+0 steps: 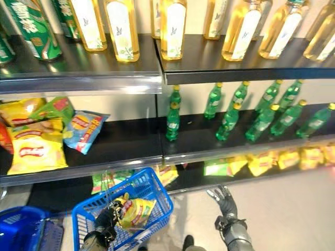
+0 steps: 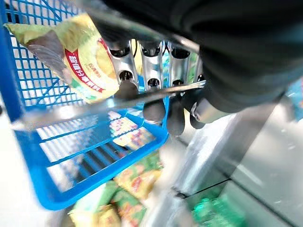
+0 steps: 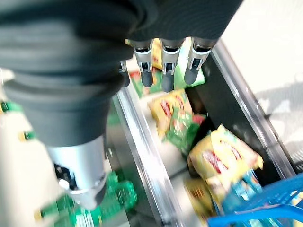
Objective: Pick up the snacks into the basket
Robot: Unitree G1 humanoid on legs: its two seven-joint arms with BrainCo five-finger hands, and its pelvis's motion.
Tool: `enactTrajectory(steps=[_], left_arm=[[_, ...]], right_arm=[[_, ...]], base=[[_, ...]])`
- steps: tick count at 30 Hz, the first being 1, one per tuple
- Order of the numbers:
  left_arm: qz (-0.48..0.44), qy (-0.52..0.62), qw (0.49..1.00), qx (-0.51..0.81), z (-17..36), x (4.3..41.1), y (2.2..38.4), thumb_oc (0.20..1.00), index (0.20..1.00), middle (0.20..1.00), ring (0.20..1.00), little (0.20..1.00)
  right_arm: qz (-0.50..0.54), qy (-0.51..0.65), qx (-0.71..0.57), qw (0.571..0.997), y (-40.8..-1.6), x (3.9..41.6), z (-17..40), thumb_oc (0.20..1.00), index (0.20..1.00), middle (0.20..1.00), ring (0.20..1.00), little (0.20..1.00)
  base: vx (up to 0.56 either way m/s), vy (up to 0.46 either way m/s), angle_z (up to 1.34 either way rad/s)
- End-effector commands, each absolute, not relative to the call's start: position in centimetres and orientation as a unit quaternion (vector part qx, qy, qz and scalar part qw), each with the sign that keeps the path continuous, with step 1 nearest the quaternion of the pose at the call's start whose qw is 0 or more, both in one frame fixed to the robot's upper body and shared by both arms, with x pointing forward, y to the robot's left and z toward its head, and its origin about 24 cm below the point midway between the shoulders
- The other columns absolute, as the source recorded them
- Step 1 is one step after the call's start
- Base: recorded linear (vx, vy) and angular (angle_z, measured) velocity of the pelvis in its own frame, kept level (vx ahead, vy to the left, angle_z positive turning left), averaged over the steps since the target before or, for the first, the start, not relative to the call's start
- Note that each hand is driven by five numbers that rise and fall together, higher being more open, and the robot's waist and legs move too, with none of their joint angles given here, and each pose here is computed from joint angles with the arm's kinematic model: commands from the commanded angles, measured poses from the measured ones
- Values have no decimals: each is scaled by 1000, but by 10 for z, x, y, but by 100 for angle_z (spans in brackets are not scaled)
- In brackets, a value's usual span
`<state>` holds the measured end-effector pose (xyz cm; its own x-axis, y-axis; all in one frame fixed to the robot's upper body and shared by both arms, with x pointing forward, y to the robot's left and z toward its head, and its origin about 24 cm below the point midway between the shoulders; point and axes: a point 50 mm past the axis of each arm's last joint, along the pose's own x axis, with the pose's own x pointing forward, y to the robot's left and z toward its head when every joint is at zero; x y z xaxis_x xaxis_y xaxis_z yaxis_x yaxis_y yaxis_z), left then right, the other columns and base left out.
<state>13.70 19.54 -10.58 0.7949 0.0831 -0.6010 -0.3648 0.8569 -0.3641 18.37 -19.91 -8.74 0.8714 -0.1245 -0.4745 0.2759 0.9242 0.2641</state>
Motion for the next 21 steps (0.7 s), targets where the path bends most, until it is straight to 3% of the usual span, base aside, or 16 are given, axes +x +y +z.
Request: enactTrajectory(steps=[1,9,15,21], left_arm=[[79,153,956,-237,-62,186,197,200,200,200,200,200],[92,132,960,-229,-53,194,208,200,200,200,200,200],[139,133,947,-256,-58,197,213,200,200,200,200,200],[119,142,952,-244,-60,196,207,200,200,200,200,200]], right_arm=[[-128,153,173,964,-214,211,-63,1000,1000,1000,1000,1000],[-121,175,154,965,-213,209,-68,1000,1000,1000,1000,1000],[-105,178,147,967,-210,207,-69,1000,1000,1000,1000,1000],[-108,180,134,968,-219,211,-67,1000,1000,1000,1000,1000]], base=[[-22,-218,-28],[43,-413,4],[52,-594,8],[11,-260,40]])
